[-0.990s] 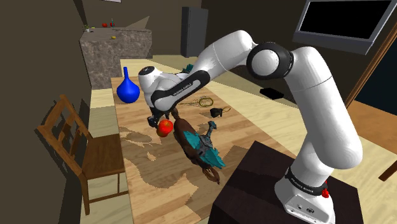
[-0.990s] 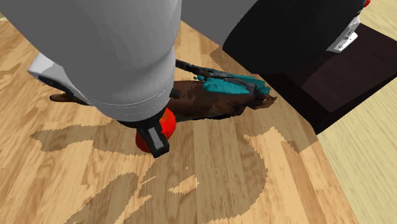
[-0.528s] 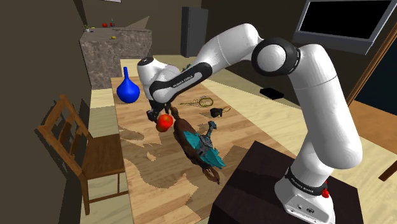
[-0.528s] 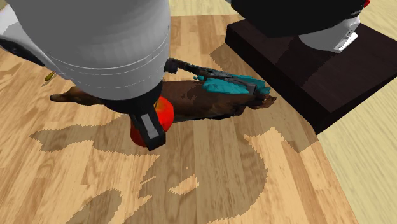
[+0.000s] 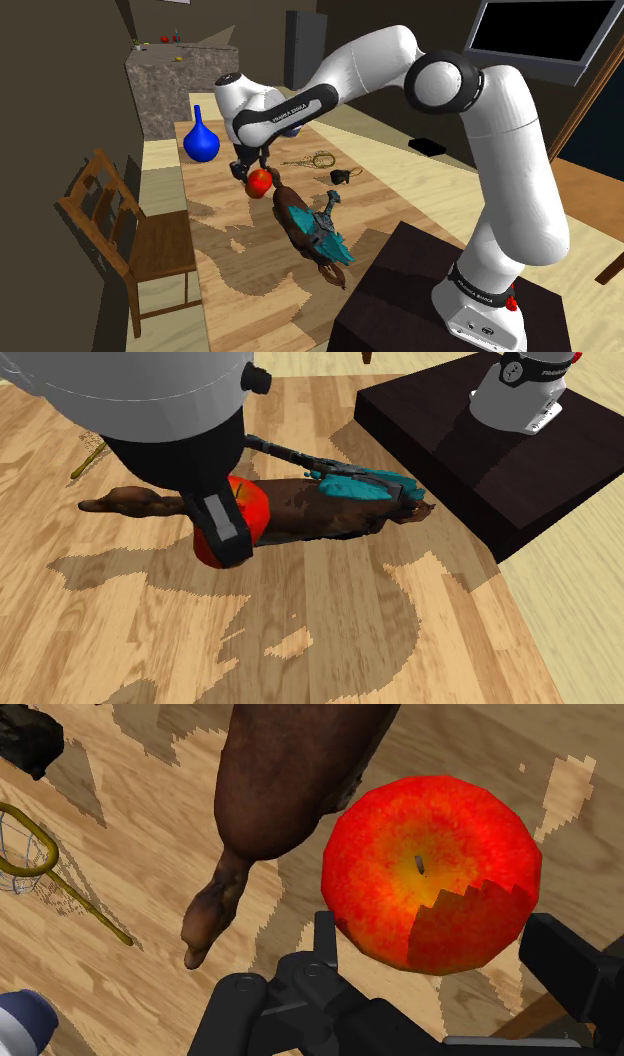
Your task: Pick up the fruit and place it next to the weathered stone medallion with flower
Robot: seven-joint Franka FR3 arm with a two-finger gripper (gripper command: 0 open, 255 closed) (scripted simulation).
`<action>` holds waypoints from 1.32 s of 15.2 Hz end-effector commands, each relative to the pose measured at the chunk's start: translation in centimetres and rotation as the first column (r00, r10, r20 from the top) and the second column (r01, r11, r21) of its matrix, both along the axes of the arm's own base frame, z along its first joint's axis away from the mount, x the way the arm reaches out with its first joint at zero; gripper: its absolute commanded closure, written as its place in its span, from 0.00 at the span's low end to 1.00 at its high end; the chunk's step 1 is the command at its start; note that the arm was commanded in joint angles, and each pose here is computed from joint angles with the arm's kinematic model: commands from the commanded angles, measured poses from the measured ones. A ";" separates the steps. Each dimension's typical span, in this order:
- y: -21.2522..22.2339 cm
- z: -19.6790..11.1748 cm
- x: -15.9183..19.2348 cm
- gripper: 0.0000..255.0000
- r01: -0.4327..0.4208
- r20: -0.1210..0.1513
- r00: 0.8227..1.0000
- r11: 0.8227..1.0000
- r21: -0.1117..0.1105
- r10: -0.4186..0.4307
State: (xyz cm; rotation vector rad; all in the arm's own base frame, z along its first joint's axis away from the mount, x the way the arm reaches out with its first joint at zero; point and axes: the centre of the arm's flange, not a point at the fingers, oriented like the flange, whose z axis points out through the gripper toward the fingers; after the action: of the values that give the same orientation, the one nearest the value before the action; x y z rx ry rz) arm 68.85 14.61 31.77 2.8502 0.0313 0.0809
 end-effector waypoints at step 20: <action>-17.3 3.5 -6.3 1.00 0.000 0.000 1.000 1.000 0.000 0.000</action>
State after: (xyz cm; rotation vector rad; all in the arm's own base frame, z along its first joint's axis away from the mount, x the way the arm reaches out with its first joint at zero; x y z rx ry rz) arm 63.47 -1.44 35.21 2.8500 0.0304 0.0800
